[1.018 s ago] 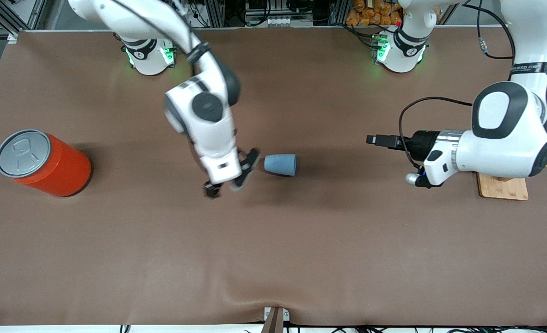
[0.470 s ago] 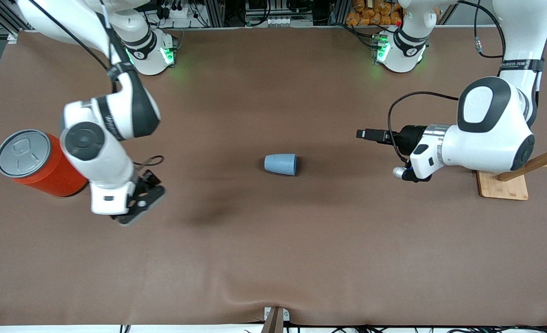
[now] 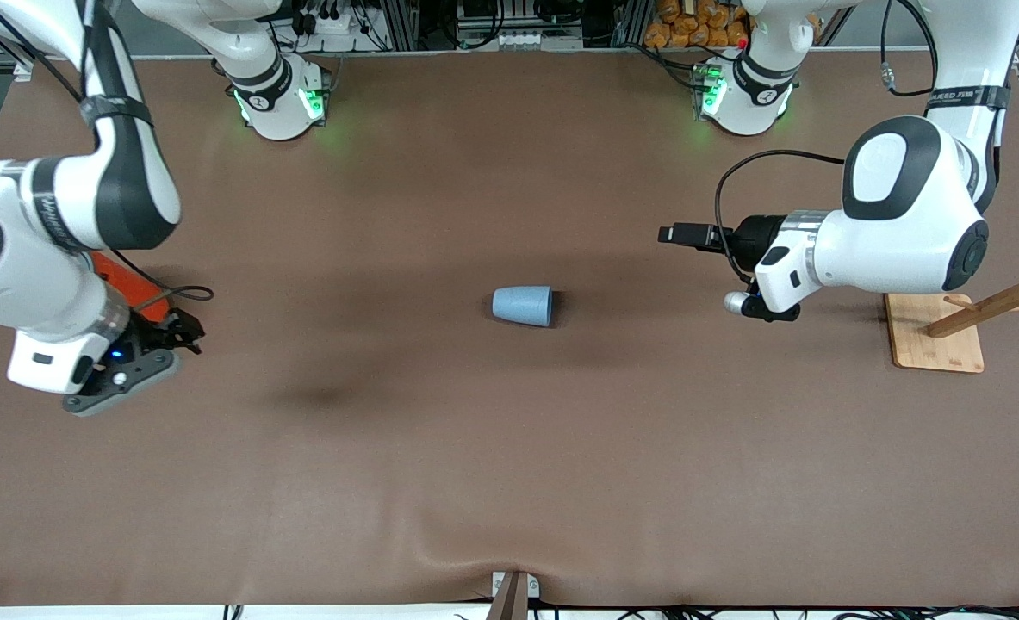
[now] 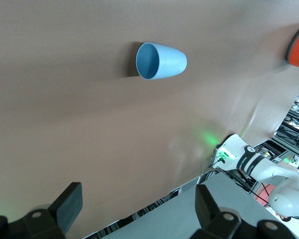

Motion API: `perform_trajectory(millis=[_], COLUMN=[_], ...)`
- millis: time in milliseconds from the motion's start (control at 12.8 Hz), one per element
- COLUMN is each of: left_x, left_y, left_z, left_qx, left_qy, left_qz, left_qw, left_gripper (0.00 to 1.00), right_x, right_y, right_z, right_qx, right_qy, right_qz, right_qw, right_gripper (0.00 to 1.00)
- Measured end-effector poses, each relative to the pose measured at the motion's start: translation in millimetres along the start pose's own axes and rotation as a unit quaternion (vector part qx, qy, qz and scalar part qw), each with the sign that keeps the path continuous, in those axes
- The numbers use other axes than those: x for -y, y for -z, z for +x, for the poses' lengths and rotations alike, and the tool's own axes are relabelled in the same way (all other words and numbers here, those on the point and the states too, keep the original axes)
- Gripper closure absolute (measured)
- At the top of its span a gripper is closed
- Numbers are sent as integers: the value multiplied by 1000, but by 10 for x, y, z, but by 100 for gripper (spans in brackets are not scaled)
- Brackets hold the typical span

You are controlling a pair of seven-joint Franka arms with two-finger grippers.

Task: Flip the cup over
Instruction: 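Withdraw the right gripper toward the orange can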

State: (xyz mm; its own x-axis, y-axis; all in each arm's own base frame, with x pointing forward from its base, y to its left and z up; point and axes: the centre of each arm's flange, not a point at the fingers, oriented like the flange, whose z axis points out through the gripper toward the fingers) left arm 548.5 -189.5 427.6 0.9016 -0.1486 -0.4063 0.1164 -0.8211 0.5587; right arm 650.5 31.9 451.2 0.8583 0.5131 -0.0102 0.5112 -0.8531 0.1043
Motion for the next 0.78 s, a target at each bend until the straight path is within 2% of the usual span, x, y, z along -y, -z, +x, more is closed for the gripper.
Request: perform_trajectory(millis=[391, 626, 783], left_x=[11, 75, 94], left_y=[-45, -142, -225], left_z=[-165, -251, -296], left_qx=[-3, -17, -18], left_qy=[4, 10, 17], left_qz=[11, 20, 8], left_qw=[1000, 1000, 1000], left_gripper=[0, 0, 0], right_x=[-216, -383, -381], right_y=[370, 579, 762], right_z=[-402, -718, -861], right_qx=[16, 21, 25], right_qy=[-86, -148, -179], right_qz=[6, 41, 51], right_qw=[996, 988, 982], right_gripper=[0, 0, 0])
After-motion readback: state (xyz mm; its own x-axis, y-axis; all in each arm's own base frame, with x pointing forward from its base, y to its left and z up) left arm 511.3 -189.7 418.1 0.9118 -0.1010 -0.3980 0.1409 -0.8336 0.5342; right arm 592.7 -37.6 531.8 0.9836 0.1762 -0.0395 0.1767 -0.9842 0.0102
